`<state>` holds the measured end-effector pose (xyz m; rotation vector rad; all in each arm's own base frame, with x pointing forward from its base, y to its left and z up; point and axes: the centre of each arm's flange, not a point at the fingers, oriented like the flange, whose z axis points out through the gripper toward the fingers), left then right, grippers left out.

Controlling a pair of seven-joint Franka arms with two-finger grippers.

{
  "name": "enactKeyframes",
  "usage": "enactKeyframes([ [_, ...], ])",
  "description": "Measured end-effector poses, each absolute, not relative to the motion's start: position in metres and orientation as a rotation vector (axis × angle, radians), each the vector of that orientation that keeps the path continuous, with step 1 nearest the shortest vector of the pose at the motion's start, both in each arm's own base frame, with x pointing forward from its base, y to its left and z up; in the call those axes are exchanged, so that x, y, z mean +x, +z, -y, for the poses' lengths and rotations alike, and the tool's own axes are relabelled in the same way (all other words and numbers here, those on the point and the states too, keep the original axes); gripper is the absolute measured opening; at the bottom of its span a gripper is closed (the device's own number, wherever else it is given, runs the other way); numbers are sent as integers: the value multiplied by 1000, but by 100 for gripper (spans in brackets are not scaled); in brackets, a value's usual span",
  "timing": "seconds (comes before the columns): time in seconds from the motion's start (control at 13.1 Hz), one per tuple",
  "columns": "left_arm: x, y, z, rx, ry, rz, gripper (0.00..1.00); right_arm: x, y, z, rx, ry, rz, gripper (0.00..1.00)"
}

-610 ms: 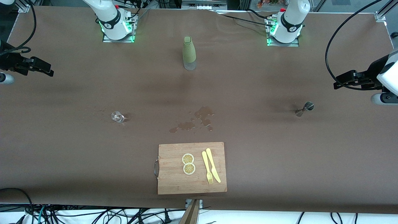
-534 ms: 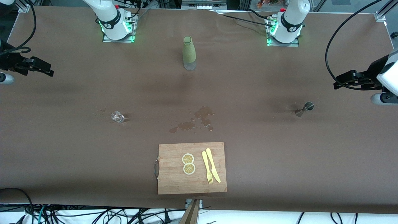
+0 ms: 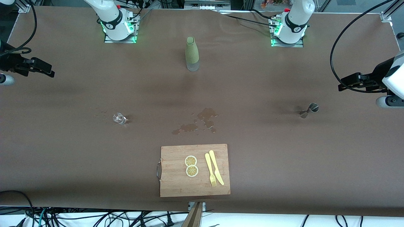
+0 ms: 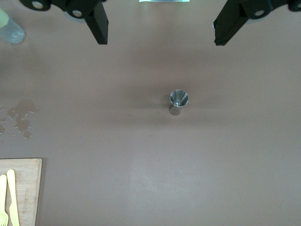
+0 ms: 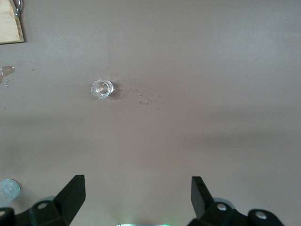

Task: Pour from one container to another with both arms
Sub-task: 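Move the right gripper to the glass cup while the left gripper reaches the jigger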

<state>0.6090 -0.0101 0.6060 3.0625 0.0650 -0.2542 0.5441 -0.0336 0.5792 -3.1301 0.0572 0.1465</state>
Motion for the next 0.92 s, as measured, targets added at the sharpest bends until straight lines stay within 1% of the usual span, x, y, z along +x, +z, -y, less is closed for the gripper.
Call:
enactKeyframes([
  [0.15,611,598,-14,3045,-274,-73,100,544,578,33,-3130,157,-55,100],
  [0.31,612,586,-46,3022,-294,60,100,544,576,32,-3129,174,-54,100],
  [0.61,615,554,-98,2945,-332,256,100,541,557,27,-3064,320,-59,100],
  [0.76,613,534,-123,2895,-355,346,100,544,547,25,-3029,358,-54,100],
  [0.92,605,511,-155,2830,-372,396,100,547,538,28,-3008,376,104,100],
])
